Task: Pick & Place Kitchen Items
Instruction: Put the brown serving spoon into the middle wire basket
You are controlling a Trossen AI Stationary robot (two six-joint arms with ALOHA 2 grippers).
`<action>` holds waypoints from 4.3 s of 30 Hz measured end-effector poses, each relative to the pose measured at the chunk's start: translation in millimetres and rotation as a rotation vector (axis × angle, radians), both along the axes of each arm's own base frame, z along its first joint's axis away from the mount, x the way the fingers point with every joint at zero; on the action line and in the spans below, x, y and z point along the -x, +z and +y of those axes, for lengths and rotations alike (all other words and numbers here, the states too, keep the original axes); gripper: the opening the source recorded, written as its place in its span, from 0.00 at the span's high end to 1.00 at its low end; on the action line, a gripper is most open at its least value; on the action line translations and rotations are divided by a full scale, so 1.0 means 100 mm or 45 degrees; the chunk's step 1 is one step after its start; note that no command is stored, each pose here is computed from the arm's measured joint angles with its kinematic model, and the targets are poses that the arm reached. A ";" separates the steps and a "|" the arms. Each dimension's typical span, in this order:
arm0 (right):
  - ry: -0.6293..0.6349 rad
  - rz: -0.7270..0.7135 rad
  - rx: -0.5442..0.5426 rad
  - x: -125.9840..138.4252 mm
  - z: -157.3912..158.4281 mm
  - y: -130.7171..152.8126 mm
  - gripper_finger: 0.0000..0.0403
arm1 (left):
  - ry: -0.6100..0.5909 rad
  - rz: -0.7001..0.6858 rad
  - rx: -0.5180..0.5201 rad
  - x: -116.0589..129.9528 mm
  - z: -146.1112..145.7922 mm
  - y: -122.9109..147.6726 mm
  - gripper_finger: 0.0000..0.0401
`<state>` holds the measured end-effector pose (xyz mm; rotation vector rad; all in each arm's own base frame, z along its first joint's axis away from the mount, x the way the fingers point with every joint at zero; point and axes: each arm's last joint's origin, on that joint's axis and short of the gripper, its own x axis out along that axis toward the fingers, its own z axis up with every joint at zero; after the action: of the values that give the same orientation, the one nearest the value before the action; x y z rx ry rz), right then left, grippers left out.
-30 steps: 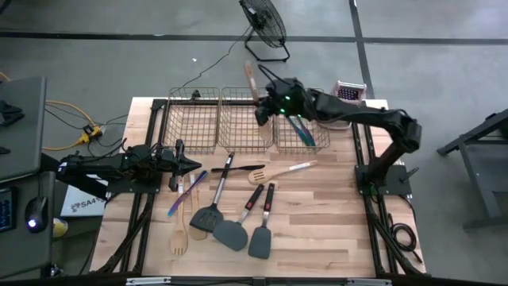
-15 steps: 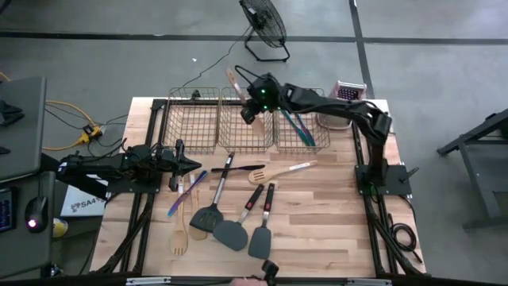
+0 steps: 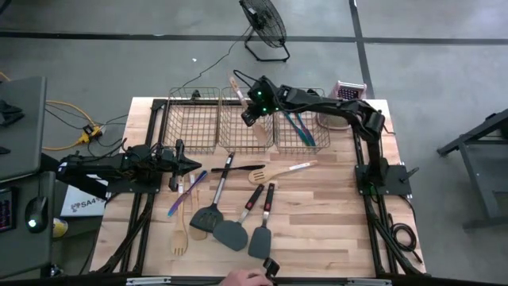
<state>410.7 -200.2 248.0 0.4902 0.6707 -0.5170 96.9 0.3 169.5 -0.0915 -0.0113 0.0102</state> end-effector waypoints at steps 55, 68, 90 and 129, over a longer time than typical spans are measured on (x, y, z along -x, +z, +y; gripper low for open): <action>0.228 -0.161 0.060 0.00 0.30 0.41 0.67 | 0.001 0.000 0.000 0.00 0.00 0.00 0.99; 0.846 0.123 0.309 0.49 1.14 0.30 0.51 | 0.000 -0.001 0.000 0.00 0.00 0.00 0.99; 1.098 0.504 0.307 1.02 1.69 -0.53 0.32 | 0.001 0.000 0.000 0.00 0.00 0.00 0.99; 1.219 0.677 0.550 0.90 2.18 -0.89 0.32 | 0.000 0.000 0.000 0.00 0.00 0.00 0.99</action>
<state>321.1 17.5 158.6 -0.4091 1.1630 0.1437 96.9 0.3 169.5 -0.0916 -0.0111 0.0105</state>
